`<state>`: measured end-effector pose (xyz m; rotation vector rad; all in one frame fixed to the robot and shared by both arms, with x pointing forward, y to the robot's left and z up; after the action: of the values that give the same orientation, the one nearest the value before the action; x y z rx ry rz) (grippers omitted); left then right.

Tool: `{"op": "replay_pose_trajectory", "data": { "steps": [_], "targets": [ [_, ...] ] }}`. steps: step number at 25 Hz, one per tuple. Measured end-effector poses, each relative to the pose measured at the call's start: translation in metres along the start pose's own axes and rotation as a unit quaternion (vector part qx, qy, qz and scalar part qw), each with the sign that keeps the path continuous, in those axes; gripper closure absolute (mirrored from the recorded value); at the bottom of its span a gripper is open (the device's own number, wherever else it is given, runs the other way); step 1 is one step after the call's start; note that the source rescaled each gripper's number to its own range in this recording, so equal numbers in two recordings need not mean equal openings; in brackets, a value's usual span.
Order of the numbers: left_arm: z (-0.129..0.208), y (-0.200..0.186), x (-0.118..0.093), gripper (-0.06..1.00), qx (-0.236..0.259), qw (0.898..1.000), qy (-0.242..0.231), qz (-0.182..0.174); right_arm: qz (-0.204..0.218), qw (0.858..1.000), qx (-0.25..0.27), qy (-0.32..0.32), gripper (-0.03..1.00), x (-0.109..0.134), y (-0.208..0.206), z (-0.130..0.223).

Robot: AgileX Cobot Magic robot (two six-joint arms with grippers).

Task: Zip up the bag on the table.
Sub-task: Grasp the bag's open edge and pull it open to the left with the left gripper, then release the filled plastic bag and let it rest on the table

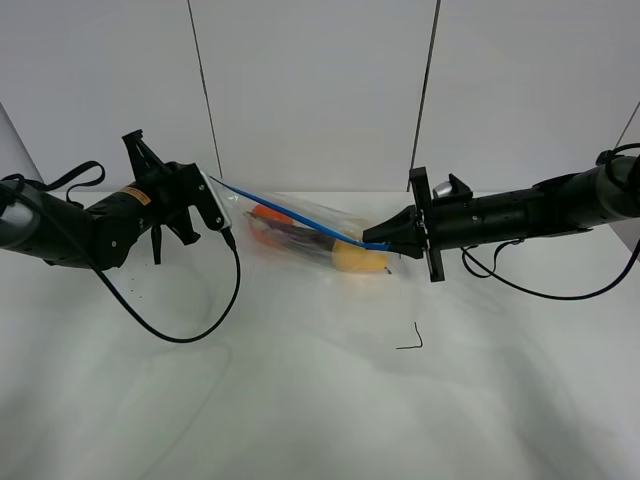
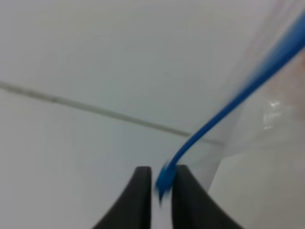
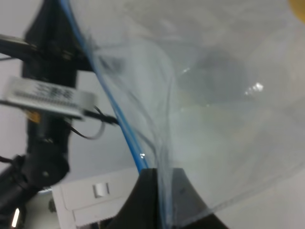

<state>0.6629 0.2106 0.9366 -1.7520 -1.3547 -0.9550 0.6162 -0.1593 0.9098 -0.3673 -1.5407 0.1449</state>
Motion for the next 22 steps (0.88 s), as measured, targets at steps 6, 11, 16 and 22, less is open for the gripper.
{"op": "replay_pose_trajectory", "data": {
  "steps": [6, 11, 16, 22],
  "targets": [
    [0.013, 0.000, 0.009, 0.27, 0.017, 0.996, -0.083, -0.019, 0.005, 1.000, 0.005, -0.003, 0.96, -0.001, 0.000, 0.001],
    [0.045, -0.003, 0.026, 0.19, 0.049, 0.986, -0.153, -0.045, 0.005, 1.000, 0.005, -0.003, 0.96, -0.001, 0.000, 0.001],
    [0.073, -0.007, 0.041, 0.12, 0.072, 0.960, -0.260, -0.076, 0.005, 1.000, 0.005, -0.002, 0.96, -0.001, 0.000, 0.001],
    [0.086, -0.010, 0.029, 0.12, 0.123, 0.908, -0.397, -0.049, 0.005, 1.000, 0.005, 0.001, 0.96, -0.001, 0.000, 0.001]
  ]
}}
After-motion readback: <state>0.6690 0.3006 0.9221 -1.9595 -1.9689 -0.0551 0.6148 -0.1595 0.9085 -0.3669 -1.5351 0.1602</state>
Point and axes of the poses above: a point on each arm's last joint axis where the gripper is mounted, y pointing out along that axis toward the gripper, x along the wrist's bending axis when the last joint is at zero, z = x × y, the point moved 4 cm from there along y, pointing out along that axis toward the gripper, and after that the axes turned 6 degrees about -y, right-handed, at the moved point
